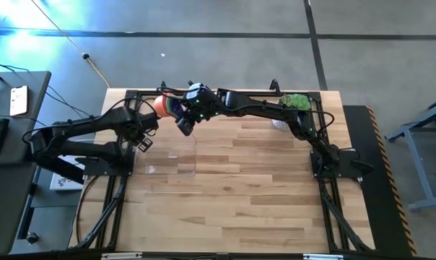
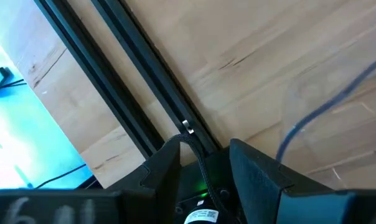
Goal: Nest measuring cups in basket
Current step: Put the measuring cups on the transparent bin
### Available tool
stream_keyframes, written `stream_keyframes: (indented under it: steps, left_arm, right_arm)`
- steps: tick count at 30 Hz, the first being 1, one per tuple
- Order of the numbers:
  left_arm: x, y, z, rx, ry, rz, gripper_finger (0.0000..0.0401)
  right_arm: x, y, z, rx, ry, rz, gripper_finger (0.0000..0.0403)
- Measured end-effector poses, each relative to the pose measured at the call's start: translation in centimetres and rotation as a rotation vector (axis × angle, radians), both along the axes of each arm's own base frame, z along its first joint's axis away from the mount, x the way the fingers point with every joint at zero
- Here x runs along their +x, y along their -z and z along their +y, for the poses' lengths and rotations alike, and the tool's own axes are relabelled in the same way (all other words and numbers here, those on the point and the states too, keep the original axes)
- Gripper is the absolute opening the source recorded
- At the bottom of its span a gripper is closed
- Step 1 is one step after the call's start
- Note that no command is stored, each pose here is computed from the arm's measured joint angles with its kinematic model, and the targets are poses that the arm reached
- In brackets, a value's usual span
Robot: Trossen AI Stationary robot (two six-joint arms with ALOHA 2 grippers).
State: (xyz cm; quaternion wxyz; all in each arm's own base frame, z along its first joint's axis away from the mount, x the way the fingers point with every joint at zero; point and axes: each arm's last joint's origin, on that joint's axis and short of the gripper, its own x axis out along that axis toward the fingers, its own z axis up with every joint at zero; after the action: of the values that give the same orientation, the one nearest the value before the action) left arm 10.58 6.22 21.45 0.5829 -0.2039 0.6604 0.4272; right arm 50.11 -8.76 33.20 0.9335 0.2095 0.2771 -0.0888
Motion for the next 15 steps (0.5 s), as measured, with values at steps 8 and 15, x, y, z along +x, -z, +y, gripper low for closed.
stream_keyframes:
  steps: [8,15]
  left_arm:
    - [1.1,0.5,0.4,-0.031,0.02,-0.041,0.0131]
    - [1.9,0.9,0.6,-0.072,0.023,-0.094,0.0131]
  right_arm:
    - [-0.2,0.0,-1.0,0.0,0.026,-0.004,0.0135]
    - [-0.4,0.0,-2.1,-0.001,0.055,-0.003,0.0135]
